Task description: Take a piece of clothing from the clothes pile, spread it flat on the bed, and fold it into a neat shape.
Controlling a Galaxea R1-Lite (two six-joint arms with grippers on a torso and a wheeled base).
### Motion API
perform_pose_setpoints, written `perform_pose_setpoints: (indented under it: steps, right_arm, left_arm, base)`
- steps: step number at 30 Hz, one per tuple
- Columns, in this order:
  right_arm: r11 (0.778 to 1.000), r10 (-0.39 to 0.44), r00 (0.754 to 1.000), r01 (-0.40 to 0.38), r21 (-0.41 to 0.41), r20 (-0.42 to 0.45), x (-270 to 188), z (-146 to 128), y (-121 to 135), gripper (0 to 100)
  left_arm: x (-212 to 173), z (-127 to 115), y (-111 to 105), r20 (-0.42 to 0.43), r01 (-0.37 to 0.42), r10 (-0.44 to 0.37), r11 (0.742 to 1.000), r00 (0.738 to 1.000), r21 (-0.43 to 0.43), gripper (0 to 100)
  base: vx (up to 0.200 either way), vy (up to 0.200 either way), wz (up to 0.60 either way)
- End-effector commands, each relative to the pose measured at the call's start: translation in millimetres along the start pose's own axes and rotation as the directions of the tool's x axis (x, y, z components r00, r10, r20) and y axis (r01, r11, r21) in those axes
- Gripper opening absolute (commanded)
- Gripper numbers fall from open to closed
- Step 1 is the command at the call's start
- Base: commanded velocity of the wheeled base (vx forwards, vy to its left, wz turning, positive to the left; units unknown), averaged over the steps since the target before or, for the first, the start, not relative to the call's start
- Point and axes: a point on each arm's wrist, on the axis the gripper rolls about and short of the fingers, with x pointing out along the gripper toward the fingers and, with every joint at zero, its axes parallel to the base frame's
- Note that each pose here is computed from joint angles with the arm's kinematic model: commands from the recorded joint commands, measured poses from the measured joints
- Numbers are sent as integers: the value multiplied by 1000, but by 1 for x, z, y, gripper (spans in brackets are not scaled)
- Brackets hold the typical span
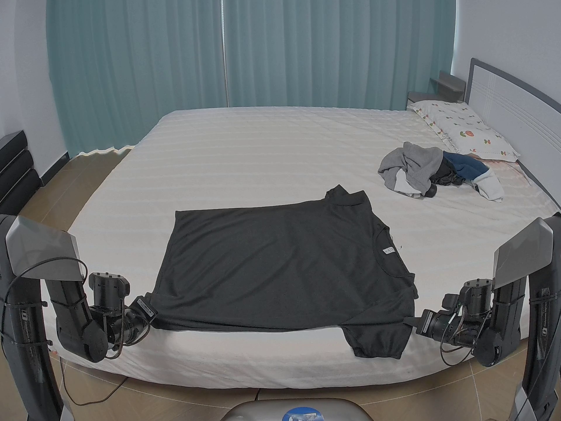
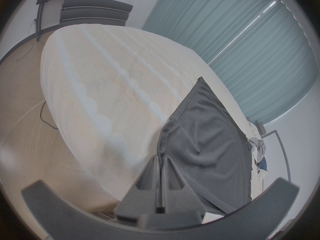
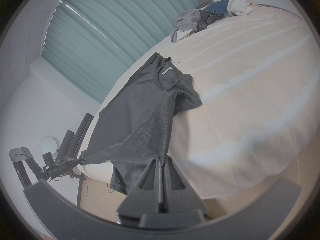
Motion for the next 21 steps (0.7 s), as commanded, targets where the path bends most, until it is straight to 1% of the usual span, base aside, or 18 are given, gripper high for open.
perform_pose_setpoints:
  steps: [1,3,4,5,6,7,8,11,15,21]
  right_arm:
    - [1000,6,1000,-6,-9,14,-13,2,5,0]
    - [1000,-13,1000,13,-13,-19,-21,-5,5,0]
    - [1000,-13,1000,13,-13,-19,-21,-5,5,0]
    - [1000,-24,999,23,-10,-40,-25,-10,4,0]
    - [1000,-29,999,29,-5,-46,-27,-11,4,0]
    - [1000,-30,998,29,-5,-48,-28,-11,4,0]
    - [999,-37,998,37,-4,-55,-30,-13,3,0]
    - [999,-49,997,49,-5,-62,-33,-14,1,0]
    - [998,-65,994,64,-12,-93,-40,-21,0,0]
    - [997,-74,992,73,-10,-103,-52,-23,2,0]
  left_arm:
    - [-3,-1,1,-1,-6,6,1000,1000,11,0]
    - [-7,-5,7,-16,-28,29,998,999,62,0]
    - [-7,-5,7,-16,-28,29,998,999,62,0]
    - [-12,-8,11,-27,-41,44,993,999,111,0]
    - [-14,-9,13,-27,-44,48,989,998,139,0]
    - [-14,-9,13,-26,-45,49,989,998,142,0]
    - [-18,-11,17,-24,-50,55,983,998,176,0]
    - [-23,-14,22,-27,-53,60,973,998,225,0]
    - [-27,-16,24,-17,-54,61,964,998,262,0]
    - [-30,-19,28,-18,-63,72,953,997,296,0]
  base:
    - [0,0,0]
    - [0,0,0]
    - [0,0,0]
    - [0,0,0]
    - [0,0,0]
    - [0,0,0]
    - [0,0,0]
    - [0,0,0]
    - [0,0,0]
    - [0,0,0]
